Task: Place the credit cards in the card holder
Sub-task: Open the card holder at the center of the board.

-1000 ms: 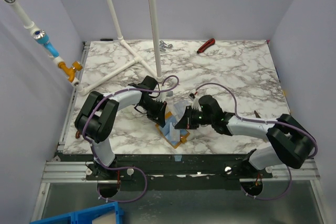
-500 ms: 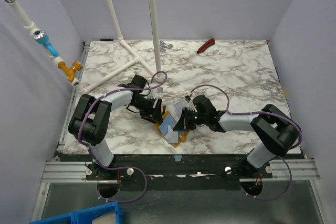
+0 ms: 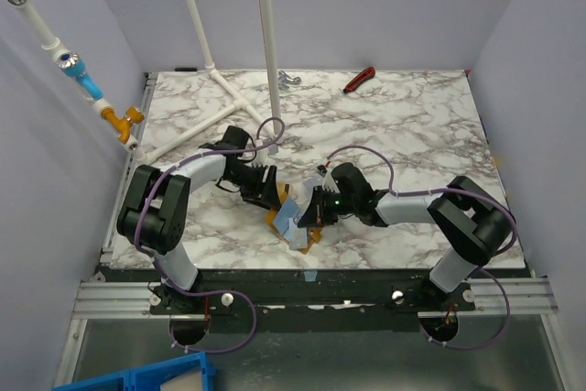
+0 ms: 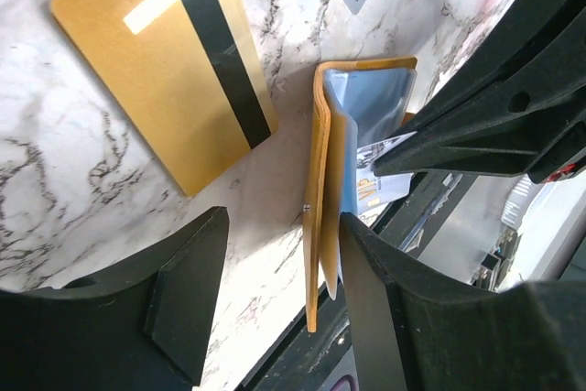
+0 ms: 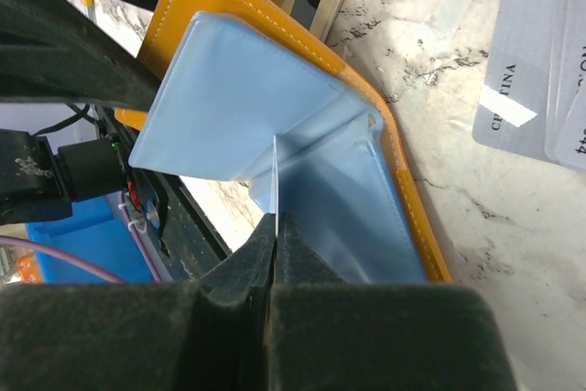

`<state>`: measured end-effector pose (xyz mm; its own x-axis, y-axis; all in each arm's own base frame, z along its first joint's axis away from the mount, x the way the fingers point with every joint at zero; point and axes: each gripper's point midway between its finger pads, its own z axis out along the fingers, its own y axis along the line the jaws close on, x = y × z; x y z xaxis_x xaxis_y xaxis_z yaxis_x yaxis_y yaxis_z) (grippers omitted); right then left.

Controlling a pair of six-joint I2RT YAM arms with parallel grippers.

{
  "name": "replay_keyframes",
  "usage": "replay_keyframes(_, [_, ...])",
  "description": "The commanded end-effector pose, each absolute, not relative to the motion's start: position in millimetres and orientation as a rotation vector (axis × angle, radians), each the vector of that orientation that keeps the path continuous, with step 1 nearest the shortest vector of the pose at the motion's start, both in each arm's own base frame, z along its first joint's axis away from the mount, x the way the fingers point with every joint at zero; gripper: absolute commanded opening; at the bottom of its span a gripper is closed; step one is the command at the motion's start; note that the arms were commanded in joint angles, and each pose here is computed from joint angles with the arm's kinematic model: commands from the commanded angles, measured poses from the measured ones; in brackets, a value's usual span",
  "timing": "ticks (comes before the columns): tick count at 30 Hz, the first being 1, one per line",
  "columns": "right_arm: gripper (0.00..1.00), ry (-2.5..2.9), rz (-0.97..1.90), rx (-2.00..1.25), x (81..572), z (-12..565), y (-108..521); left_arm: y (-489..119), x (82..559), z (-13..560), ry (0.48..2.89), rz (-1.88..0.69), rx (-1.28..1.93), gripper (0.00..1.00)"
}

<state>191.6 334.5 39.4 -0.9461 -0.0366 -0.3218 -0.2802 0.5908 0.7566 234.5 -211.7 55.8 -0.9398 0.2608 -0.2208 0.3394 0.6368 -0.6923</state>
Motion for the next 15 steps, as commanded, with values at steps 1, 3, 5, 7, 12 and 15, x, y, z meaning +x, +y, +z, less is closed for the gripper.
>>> replay_keyframes(1, [0.01,2.552,1.269,-0.299,193,37,334,-209,247,73,2.683,-1.223,0.499,0.52])
replay_keyframes(3, [0.01,2.555,1.257,-0.307,193,37,333,-209,250,78,2.668,-1.247,0.489,0.5])
replay_keyframes(5, [0.01,2.561,1.253,-0.315,192,36,333,-210,251,83,2.654,-1.277,0.492,0.48])
replay_keyframes(7, [0.01,2.574,1.248,-0.318,191,33,332,-212,251,88,2.635,-1.318,0.502,0.47])
replay_keyframes(12, [0.01,2.587,1.246,-0.33,191,30,334,-220,243,100,2.587,-1.445,0.546,0.47])
replay_keyframes(15, [0.01,2.598,1.244,-0.341,192,28,336,-220,244,100,2.579,-1.452,0.564,0.47])
